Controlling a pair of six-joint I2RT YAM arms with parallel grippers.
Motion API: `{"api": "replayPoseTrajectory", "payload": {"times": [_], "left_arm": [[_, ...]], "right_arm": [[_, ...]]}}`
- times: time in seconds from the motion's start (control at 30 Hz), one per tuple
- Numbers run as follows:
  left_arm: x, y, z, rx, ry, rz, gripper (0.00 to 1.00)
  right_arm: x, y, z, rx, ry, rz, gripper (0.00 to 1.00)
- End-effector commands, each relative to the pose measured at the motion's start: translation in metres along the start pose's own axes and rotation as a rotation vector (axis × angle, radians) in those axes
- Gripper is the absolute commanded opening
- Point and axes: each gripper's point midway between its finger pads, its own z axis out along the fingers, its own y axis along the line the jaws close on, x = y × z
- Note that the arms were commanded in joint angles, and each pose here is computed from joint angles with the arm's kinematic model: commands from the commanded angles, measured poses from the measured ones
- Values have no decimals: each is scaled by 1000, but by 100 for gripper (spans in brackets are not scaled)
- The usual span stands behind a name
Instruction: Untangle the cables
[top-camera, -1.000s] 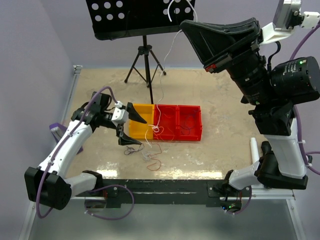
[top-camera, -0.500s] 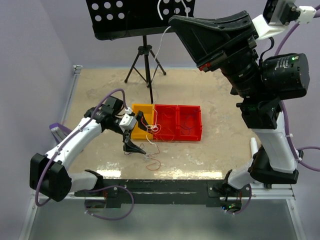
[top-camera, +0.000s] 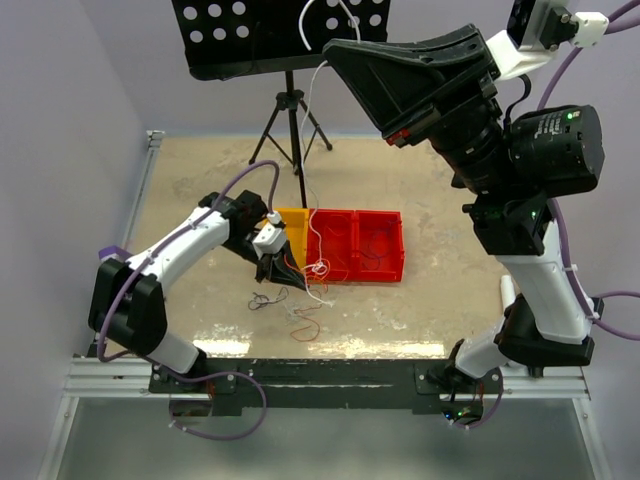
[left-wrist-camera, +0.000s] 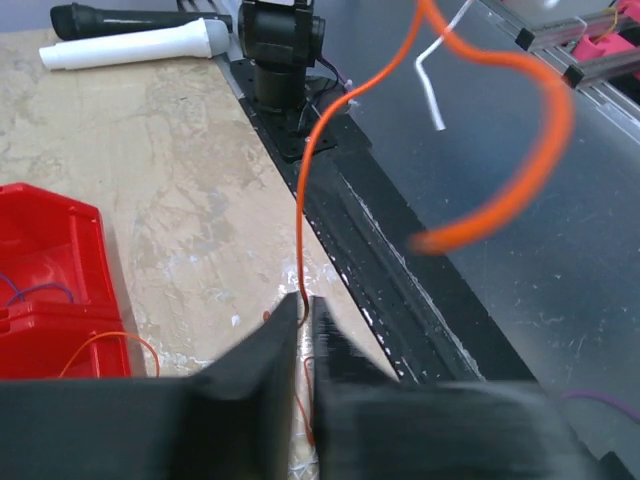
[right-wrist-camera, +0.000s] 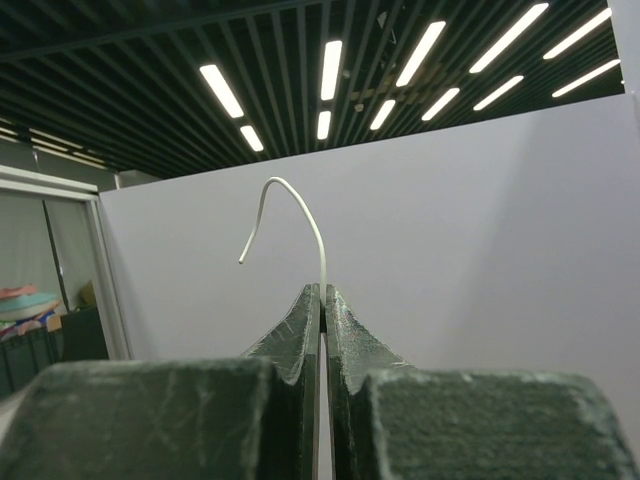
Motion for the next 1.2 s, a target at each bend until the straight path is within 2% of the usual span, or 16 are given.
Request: {"api": "replayPoseTrajectory", "payload": {"times": [0.0,0.17,0.37,0.57,0.7,0.77,0.93,1.17], "left_arm": [[-48,-10,4,1,-175,184,0],[-59,-17,3,2,-212,191,0],[-36,-21,4,-1,-149,181,0],[18,-22,-11,-43,77,252,0],[52,5,-34,-232,304,279,0],[66,13,-46,-292,392,234,0],[100,14,-72,-395,565,258,0],[154,2,-98,-440,776,259,0]], "right_arm": [[-28,18,-7,-38,-50,-23,0],[-26,17,-10,-33,-46,-22,0],[-39,17,-15,-7,-65,-41,0],[-80,23,-30,57,-125,-124,0],[-95,18,-43,124,-137,-168,0],[-101,14,-51,165,-144,-192,0],[-126,3,-72,287,-176,-260,0],[-174,8,-106,388,-264,-330,0]]}}
